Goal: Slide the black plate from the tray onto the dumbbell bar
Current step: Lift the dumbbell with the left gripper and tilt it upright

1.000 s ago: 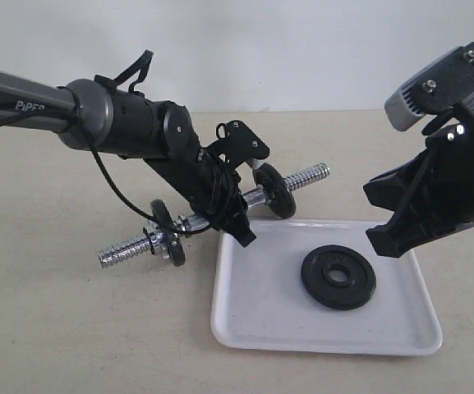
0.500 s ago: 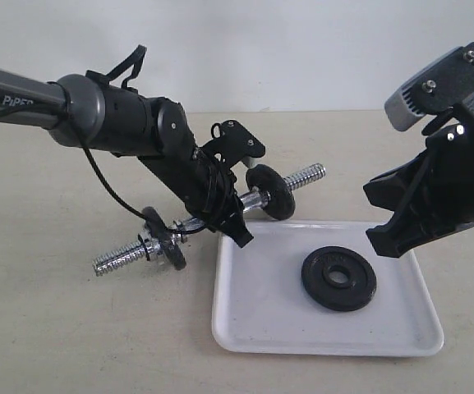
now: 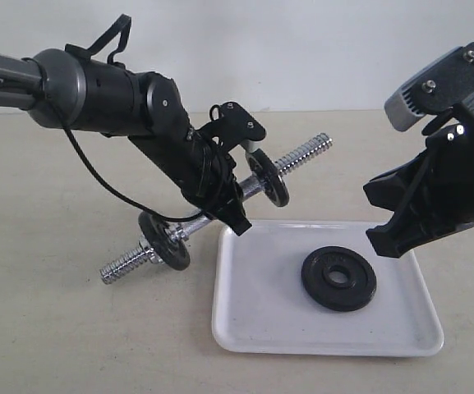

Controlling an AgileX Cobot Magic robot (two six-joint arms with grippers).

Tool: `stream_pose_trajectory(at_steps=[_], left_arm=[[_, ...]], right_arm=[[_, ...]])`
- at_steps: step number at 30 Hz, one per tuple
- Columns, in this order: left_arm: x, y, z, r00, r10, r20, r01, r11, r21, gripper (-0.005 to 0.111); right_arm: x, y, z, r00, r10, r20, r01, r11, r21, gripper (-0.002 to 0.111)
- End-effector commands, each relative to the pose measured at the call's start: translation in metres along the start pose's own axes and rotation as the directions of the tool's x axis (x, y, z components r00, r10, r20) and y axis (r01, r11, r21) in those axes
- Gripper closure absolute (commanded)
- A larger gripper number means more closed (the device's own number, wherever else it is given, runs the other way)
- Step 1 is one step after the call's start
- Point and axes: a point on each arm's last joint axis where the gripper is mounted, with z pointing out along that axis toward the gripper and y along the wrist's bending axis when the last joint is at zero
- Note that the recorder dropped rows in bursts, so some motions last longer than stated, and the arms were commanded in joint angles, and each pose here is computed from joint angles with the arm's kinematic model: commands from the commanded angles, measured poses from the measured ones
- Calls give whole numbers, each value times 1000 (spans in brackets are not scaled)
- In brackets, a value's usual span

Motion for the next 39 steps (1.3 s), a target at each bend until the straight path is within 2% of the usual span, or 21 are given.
stream_pose_trajectory(at_steps=[1,8,21,31,39], left_arm=[[-32,3,-51,984,-15,177,27,997,-68,102],[-33,-3,-73,984,-6,177,15,999,-50,102],[-5,-12,-83,989,16,145,-4,997,-83,102],[17,-22,-105,987,-20,161,37,994,-104,102],[40,-33,-126,973,-54,226,90,985,-151,102]], right_arm=[[-3,0,-1,1000,-6,14,6,1000,7,108],[-3,-1,-1,1000,-7,15,7,1000,9,108],[-3,0,-1,1000,-7,13,7,1000,7,108],[-1,1,-1,1000,-7,-4,7,1000,-10,108],[1,3,-1,1000,-8,-25,7,1000,-30,108]])
